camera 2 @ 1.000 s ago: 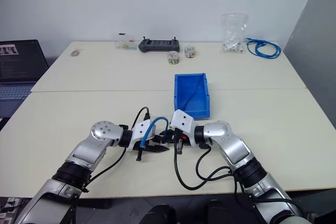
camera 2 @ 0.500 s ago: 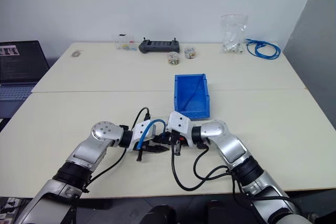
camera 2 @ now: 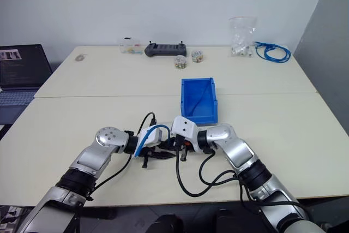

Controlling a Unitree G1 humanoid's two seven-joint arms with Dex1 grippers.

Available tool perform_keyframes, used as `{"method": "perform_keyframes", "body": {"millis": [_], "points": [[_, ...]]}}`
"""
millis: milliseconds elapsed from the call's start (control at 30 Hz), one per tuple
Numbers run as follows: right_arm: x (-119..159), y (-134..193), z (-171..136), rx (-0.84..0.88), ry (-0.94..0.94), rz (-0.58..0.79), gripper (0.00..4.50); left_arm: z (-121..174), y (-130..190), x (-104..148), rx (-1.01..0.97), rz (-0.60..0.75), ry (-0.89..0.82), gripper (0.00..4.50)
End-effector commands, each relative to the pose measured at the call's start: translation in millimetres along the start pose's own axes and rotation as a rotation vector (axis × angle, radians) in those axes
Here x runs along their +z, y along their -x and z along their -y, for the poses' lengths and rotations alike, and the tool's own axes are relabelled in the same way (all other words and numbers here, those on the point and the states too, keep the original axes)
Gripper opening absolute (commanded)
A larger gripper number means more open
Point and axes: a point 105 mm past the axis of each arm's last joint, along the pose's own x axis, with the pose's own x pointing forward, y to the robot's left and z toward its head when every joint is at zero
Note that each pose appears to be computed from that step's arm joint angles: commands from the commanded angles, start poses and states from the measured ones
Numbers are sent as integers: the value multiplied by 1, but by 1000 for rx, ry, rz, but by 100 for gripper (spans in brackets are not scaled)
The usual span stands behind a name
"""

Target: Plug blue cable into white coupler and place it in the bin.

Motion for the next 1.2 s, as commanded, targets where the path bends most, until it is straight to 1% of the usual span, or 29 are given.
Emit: {"method": "perform_keyframes", "body": {"millis": [33, 167, 367, 567, 767, 1000, 1200], "points": [[-32, -4, -8, 41, -113, -107, 18, 15, -9, -21, -52, -68, 46, 80], [-44, -6, -11, 48, -159, -145, 18, 16, -8, -21, -50, -69, 48, 80], [-55, -9, -14, 54, -165, -177, 18, 17, -7, -22, -47, -71, 54, 80], [-58, -15, -22, 81, -166, -185, 18, 17, -6, -22, -40, -67, 62, 80], [-73, -11, -32, 104, -193, -217, 18, 19, -5, -22, -35, -67, 72, 80], [-78, -14, -32, 87, -218, -225, 18, 20, -3, -21, -29, -66, 81, 80], [-86, -20, -40, 106, -233, -247, 18, 21, -1, -21, -22, -66, 89, 80]]}}
